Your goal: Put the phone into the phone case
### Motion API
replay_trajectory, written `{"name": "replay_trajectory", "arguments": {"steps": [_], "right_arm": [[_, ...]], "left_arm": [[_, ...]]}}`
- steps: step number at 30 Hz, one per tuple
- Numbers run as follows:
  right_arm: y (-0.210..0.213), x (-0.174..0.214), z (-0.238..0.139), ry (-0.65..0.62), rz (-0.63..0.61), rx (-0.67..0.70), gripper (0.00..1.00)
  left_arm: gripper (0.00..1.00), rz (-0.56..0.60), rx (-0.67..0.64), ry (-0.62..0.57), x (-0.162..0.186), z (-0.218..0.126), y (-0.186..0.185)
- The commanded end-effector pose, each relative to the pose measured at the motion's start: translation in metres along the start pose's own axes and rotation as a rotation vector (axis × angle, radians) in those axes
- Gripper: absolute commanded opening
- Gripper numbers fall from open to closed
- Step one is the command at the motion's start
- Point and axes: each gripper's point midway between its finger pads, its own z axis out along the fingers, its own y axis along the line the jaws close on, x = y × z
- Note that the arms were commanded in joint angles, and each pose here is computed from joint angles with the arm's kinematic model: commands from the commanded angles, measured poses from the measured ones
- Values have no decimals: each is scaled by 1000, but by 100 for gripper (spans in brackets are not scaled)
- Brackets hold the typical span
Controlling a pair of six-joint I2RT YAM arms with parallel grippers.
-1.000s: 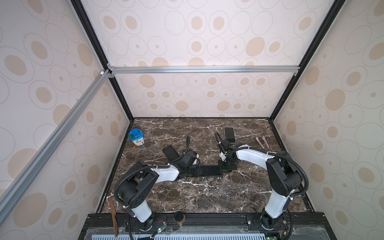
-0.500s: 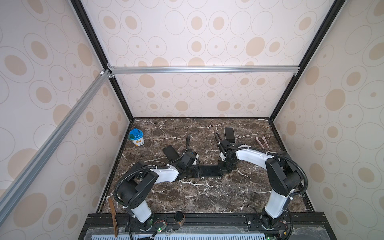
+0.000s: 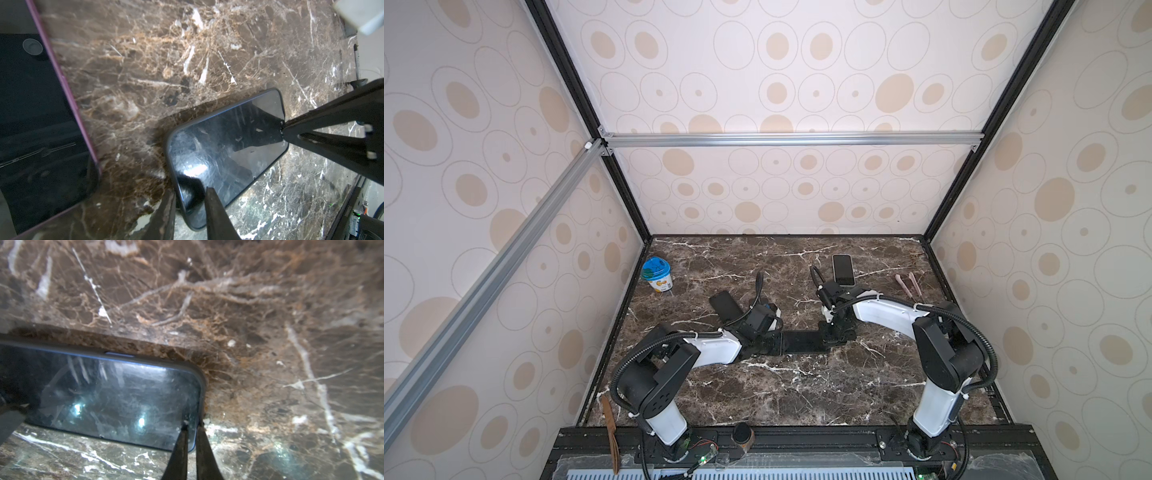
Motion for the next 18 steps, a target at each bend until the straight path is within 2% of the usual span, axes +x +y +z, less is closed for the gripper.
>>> {"name": "replay_trajectory", "arguments": {"steps": [1,6,8,11,16,18], "right_arm": [[-15,47,82,149,-95,92,12],[-10,23,37,67,-135,105,14],[-9,14,19,33,-139,96,15],[-7,2,-7,-18,-135,65,16],[-4,-12,-39,-79,-130,-19,16],[-1,-16,-45,-91,-165,-50,17]], "left_arm": [[27,-24,-83,74,25,-3,18],[28,-13,-99,52,16,-8,17],[32,-11,-102,40,12,-10,17],[37,-9,-107,22,5,-14,16],[38,4,-97,-14,-10,-19,10],[38,15,-94,-23,-16,-22,7]]}}
